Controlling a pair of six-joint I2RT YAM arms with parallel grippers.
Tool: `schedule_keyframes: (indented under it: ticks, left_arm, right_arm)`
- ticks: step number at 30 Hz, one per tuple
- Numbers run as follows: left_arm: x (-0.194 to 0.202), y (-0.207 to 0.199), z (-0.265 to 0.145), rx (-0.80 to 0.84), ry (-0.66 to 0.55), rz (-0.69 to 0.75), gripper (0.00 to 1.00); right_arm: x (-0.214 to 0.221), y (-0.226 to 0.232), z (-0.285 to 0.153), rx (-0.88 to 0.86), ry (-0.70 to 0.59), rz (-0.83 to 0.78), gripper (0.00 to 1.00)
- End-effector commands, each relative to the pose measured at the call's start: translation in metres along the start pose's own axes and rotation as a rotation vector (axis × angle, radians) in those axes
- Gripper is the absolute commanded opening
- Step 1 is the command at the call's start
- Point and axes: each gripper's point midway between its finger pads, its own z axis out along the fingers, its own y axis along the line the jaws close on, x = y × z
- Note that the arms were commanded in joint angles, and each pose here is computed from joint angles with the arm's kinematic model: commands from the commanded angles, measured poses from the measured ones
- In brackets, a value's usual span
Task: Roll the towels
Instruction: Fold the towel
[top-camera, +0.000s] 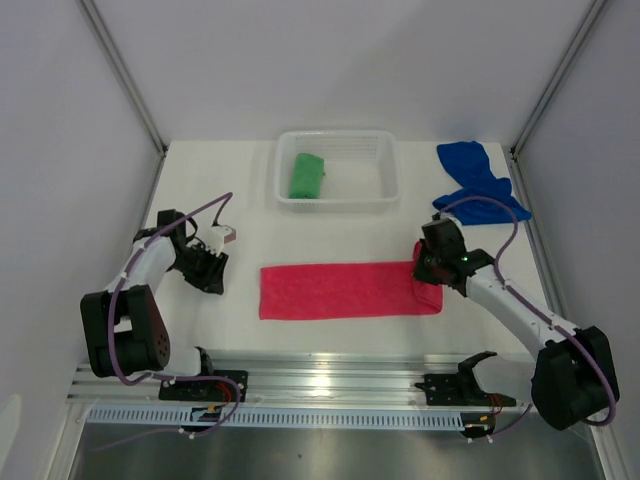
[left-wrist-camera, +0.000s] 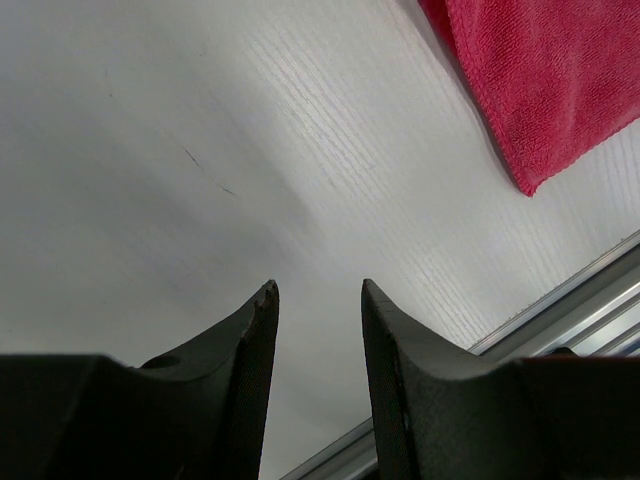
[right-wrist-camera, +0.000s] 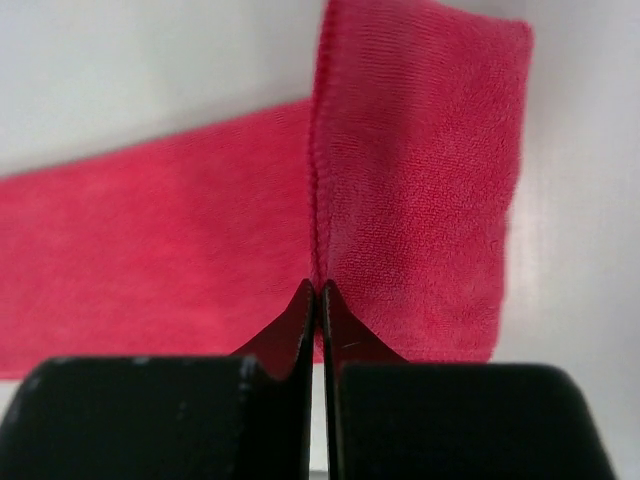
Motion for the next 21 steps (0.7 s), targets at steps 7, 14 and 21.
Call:
schedule_keyframes:
  ticks: [7,14,21]
  left_arm:
    - [-0.008,-0.015,0.002,0.077,-0.032,-0.050,0.42]
    - [-0.005,-0.028,0.008,0.107,-0.024,-0.038,0.43]
    - [0.000,-0.031,0.016,0.129,-0.009,-0.047,0.43]
  right_arm:
    - [0.033,0.163,0.003,-0.235,0.029,-0.104,0.00]
    - [0.072,0.270,0.004,-0.374,0.119,-0.204,0.00]
    - [0.090,0.327,-0.011,-0.461,0.120,-0.242,0.00]
